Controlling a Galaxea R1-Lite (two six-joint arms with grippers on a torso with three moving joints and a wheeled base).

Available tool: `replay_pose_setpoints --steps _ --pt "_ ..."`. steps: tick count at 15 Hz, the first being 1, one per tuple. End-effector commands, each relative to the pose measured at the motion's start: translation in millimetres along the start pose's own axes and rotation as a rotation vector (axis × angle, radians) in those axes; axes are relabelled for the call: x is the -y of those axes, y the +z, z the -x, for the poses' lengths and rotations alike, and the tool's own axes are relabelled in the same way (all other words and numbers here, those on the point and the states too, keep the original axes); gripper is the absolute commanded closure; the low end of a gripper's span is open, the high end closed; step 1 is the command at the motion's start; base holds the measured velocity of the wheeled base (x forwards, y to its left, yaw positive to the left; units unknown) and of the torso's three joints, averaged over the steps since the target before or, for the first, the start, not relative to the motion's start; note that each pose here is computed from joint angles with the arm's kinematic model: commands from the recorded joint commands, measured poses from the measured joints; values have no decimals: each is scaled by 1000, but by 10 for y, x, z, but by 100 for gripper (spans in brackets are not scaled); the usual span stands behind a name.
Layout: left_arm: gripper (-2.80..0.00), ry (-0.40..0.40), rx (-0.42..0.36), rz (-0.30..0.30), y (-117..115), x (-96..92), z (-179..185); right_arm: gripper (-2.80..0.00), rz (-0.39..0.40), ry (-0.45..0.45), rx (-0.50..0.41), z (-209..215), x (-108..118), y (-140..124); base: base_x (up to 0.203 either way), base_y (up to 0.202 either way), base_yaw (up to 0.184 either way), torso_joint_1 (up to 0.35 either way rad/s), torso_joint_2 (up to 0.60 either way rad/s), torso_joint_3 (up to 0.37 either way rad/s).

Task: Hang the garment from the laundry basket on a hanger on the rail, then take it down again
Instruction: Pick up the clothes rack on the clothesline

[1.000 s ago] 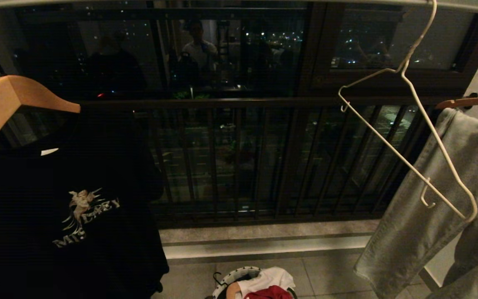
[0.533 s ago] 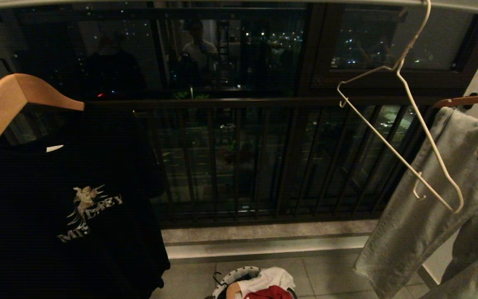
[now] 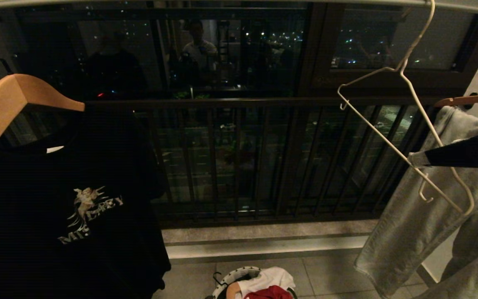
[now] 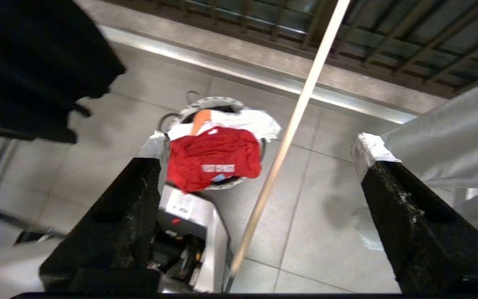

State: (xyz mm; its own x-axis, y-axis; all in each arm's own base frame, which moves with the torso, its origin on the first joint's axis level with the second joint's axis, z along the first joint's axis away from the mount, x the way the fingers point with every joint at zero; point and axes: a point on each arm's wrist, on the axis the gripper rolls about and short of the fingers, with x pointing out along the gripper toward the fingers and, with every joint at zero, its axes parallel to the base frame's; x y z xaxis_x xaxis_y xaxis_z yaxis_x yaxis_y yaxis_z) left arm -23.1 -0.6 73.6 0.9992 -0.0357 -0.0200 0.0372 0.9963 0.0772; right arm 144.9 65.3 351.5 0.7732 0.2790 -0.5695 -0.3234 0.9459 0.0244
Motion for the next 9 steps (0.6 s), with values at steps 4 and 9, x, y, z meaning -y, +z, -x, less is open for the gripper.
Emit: replay_pose_setpoints --steps 4,9 --pt "0 0 -2 0 0 0 -1 -280 5 -78 -38 -313 -12 59 0 0 0 0 0 0" --pt "0 0 -2 -2 0 0 -1 -280 -21 -160 -37 -509 -8 63 0 0 0 0 0 0"
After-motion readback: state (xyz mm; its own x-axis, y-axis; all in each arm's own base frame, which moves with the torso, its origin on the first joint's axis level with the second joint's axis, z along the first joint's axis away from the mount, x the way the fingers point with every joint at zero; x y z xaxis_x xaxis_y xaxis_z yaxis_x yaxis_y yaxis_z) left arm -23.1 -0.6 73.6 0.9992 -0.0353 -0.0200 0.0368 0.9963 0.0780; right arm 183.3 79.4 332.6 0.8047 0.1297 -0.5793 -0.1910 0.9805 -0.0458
